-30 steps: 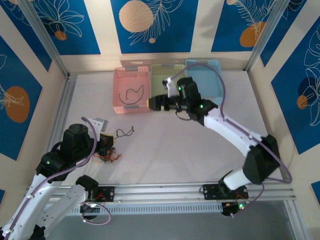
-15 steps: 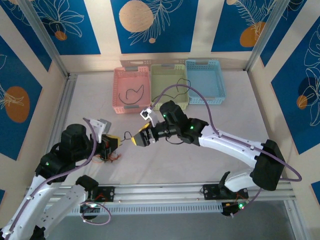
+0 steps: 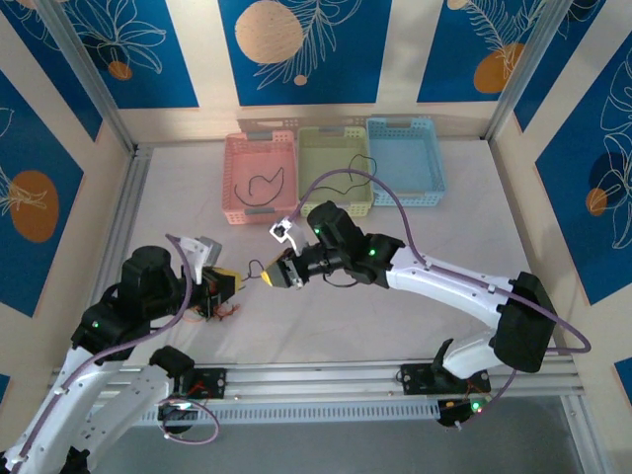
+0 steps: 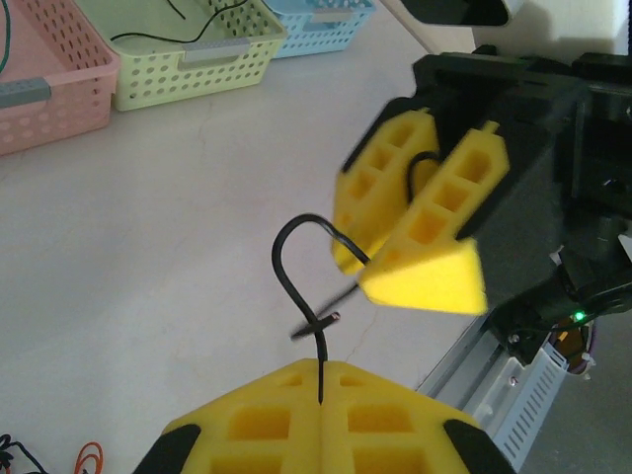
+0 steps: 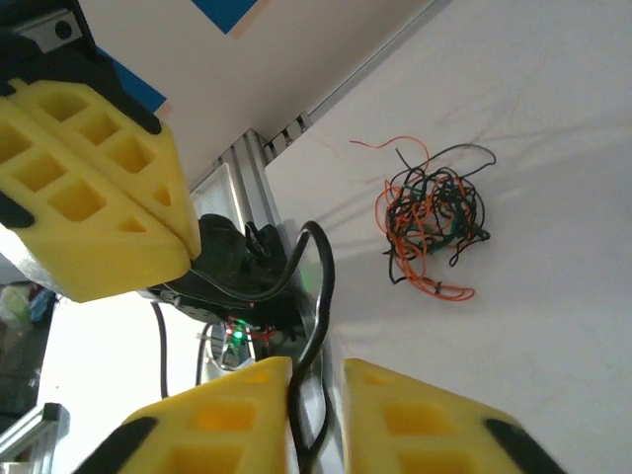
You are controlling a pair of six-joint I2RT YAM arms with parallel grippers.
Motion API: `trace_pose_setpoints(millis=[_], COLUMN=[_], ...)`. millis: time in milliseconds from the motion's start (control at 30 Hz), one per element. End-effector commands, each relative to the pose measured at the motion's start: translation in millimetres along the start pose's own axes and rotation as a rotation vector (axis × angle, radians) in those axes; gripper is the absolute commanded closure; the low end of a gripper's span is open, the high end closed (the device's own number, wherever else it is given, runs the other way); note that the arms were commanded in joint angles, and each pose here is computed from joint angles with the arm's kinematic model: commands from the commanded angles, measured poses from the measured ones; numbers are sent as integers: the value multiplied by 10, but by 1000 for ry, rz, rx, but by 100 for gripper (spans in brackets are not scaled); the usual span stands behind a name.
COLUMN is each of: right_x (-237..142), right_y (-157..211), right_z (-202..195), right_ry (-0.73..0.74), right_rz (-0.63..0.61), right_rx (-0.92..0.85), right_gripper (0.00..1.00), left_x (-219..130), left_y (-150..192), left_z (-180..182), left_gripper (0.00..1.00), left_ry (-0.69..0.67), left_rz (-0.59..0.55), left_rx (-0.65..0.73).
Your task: Untangle the cables
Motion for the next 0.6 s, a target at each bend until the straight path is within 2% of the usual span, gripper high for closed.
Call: trace_pose_setpoints(millis=[0,67,267,567], right_x=[-38,-73,-218,-234], right_y=[-32,-12,94,417], right_z=[-57,-91,-243,-378], right_ry=[53,80,171,305], right_rz=[2,1,4,222], right_rx=[-5,-10,-21,-122], right_gripper=[94,100,100,100], left_x=[-30,-39,-70,-122], left_y=[-15,-14,-20,-31], left_z=[-25,-18,42,67], left_gripper=[100,100,100,100], left_ry=[14,6,-46,-77], left_rz=[-16,-20,-35,-61], left_rx=[29,30,28,33])
Point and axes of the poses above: each hand's point on the last joint's axis, 136 mm out from that joint toward the fingers, its own x axis out along the fingers, its own z axis along the line the jaws close on, y = z × x, the point moved 4 cm from there along -x, back along the fingers
